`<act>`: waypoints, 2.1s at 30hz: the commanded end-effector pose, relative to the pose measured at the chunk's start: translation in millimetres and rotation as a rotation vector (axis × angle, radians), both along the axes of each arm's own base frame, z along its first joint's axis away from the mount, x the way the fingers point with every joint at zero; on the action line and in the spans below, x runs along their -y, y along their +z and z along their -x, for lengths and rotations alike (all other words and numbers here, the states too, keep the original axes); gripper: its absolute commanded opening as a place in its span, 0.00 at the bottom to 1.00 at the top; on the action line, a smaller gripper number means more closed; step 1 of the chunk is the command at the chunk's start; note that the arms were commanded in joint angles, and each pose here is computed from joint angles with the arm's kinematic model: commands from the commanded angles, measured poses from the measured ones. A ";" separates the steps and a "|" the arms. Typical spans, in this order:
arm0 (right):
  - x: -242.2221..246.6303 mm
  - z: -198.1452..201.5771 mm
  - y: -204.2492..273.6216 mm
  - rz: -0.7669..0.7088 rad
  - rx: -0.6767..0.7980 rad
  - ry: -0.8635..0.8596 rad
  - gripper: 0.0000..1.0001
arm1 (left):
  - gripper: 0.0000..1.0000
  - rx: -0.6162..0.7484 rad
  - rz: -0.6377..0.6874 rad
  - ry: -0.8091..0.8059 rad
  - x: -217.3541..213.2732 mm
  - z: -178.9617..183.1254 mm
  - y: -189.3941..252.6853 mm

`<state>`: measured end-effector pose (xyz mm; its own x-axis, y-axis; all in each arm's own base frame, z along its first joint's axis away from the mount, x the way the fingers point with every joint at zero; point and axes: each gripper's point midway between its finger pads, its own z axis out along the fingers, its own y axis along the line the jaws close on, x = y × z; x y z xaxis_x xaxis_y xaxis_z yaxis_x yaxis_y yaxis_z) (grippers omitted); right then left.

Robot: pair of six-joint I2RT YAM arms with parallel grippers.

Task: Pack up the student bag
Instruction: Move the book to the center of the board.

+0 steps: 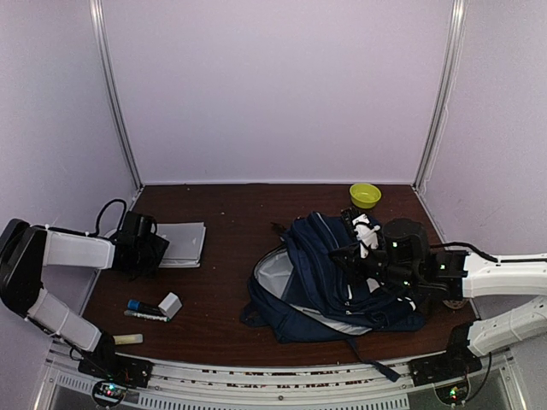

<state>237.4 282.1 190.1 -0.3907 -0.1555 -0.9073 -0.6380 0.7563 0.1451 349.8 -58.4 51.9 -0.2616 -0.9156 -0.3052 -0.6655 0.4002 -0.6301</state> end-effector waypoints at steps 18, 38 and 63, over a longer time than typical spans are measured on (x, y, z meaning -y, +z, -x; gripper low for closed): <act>14.6 -18.7 9.9 -0.002 0.055 -0.103 0.00 | 0.00 0.011 0.016 -0.064 6.8 -9.1 -14.9; 14.3 -19.3 9.5 -0.001 0.054 -0.104 0.00 | 0.00 -0.111 -0.168 -0.715 60.9 4.6 3.9; 13.3 -19.5 9.0 0.002 0.050 -0.102 0.00 | 0.75 -0.256 -0.478 -1.225 110.4 32.8 39.8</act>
<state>237.6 282.1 189.1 -0.3935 -0.1561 -0.9060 -0.6364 0.7574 0.1459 329.9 -171.6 75.7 -0.9414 0.0577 -0.3323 0.1650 0.9381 -0.3047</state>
